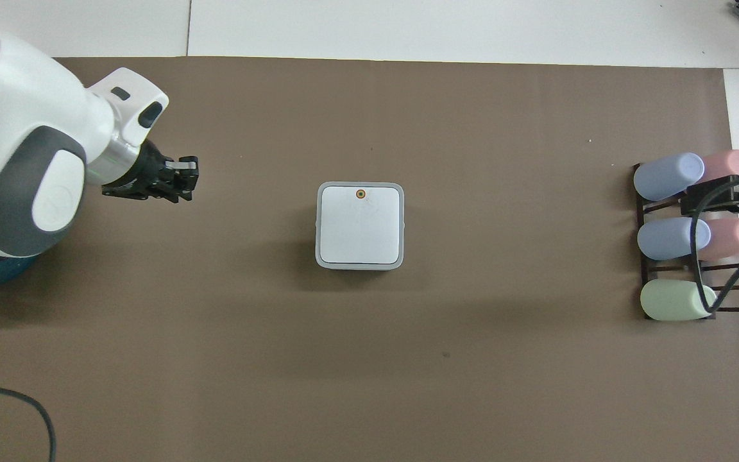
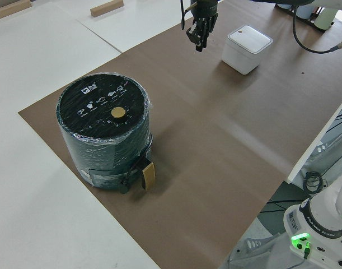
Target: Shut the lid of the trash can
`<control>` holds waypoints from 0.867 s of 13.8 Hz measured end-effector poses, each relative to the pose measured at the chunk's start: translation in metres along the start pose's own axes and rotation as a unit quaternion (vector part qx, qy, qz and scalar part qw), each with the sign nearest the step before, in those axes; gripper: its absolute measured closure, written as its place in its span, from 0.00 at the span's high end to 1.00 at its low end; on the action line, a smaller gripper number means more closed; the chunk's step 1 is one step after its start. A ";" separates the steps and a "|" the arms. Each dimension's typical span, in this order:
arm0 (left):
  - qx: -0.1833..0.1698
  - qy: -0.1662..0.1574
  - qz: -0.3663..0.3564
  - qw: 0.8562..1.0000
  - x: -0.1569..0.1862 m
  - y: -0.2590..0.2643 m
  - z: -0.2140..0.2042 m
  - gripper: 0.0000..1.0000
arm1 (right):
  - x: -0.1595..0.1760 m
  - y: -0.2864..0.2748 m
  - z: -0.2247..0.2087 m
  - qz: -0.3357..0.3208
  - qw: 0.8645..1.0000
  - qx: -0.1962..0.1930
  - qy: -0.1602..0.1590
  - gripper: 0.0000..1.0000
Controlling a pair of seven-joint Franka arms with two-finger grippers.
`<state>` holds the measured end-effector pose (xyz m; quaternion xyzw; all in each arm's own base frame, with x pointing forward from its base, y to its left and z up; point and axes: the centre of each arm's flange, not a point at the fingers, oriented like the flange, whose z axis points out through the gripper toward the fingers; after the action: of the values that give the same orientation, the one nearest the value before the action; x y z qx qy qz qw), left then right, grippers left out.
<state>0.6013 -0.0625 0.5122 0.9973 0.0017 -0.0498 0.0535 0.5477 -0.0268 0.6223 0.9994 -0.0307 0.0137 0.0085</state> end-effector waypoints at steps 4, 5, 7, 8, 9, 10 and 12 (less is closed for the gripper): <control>0.021 0.012 0.011 1.000 -0.011 -0.047 -0.029 0.33 | 0.000 0.000 0.000 0.000 1.000 0.000 0.000 1.00; 0.023 0.021 0.008 0.999 -0.017 -0.053 -0.040 0.33 | 0.000 0.000 0.000 0.000 1.000 0.000 0.000 1.00; 0.024 0.036 0.003 0.999 -0.030 -0.062 -0.064 0.49 | 0.000 0.000 0.000 0.000 1.000 0.000 0.000 1.00; 0.025 0.041 0.003 0.999 -0.033 -0.062 -0.070 0.61 | 0.000 0.000 0.000 0.000 1.000 0.000 0.000 1.00; 0.035 0.043 0.006 0.998 -0.036 -0.062 -0.073 0.74 | 0.000 0.000 0.000 0.000 1.000 0.000 0.000 1.00; 0.049 0.045 0.011 0.998 -0.037 -0.060 -0.076 0.87 | 0.000 0.000 0.000 0.000 1.000 0.000 0.000 1.00; 0.061 0.052 0.019 0.997 -0.037 -0.054 -0.082 1.00 | 0.000 0.000 0.000 0.000 1.000 0.000 0.000 1.00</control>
<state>0.5724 -0.0001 0.5911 0.9998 -0.0173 0.0034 -0.0071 0.5477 -0.0268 0.6223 0.9994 -0.0307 0.0137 0.0085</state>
